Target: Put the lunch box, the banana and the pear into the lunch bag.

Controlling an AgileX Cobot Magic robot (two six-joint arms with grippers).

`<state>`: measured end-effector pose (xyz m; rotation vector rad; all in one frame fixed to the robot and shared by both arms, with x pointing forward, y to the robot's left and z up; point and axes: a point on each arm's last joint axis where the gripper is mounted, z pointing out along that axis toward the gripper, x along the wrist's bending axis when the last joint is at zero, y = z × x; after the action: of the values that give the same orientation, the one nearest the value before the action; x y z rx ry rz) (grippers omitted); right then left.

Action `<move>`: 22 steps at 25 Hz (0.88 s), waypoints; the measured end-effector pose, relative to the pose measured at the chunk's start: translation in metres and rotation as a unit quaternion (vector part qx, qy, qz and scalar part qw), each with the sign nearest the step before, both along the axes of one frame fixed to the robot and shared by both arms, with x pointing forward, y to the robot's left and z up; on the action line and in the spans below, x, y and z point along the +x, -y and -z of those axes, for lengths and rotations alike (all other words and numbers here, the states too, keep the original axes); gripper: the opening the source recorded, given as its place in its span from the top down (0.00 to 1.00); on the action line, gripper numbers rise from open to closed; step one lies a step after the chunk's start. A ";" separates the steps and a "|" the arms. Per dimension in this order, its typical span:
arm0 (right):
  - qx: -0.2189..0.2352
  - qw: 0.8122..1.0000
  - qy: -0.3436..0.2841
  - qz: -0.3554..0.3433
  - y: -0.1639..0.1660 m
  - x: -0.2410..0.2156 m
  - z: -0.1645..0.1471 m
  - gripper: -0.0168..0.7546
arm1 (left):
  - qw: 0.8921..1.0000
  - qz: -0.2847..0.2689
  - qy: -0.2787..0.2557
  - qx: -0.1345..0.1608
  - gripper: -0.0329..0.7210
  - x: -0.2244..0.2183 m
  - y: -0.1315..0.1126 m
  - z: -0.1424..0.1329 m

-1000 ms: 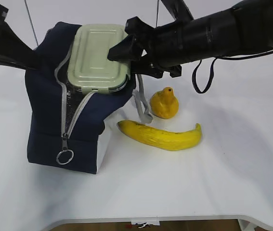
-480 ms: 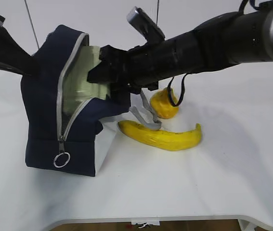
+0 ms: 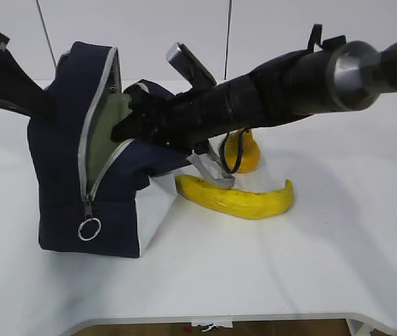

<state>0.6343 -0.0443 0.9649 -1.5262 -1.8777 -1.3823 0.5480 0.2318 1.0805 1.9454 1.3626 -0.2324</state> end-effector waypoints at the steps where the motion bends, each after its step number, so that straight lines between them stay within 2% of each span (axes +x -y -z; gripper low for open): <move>1: -0.003 1.000 -0.006 0.000 0.000 0.001 0.006 0.49 | 1.000 0.001 -0.003 0.008 0.96 0.001 -0.001 0.003; 8: -0.011 0.999 -0.034 0.005 -0.003 0.006 0.035 0.49 | 1.000 0.002 -0.026 0.016 0.96 0.011 -0.002 0.021; 17: -0.015 0.999 -0.033 0.004 -0.003 0.007 0.037 0.48 | 0.999 0.003 -0.028 0.020 0.96 0.012 -0.002 0.023; 22: -0.023 0.999 -0.023 -0.015 -0.004 0.006 0.034 0.39 | 0.999 0.009 -0.035 0.020 0.96 0.011 -0.002 0.024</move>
<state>0.6407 -0.0403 0.9304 -1.5322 -1.9080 -1.2887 0.5585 0.2336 1.0569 1.9997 1.4038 -0.2867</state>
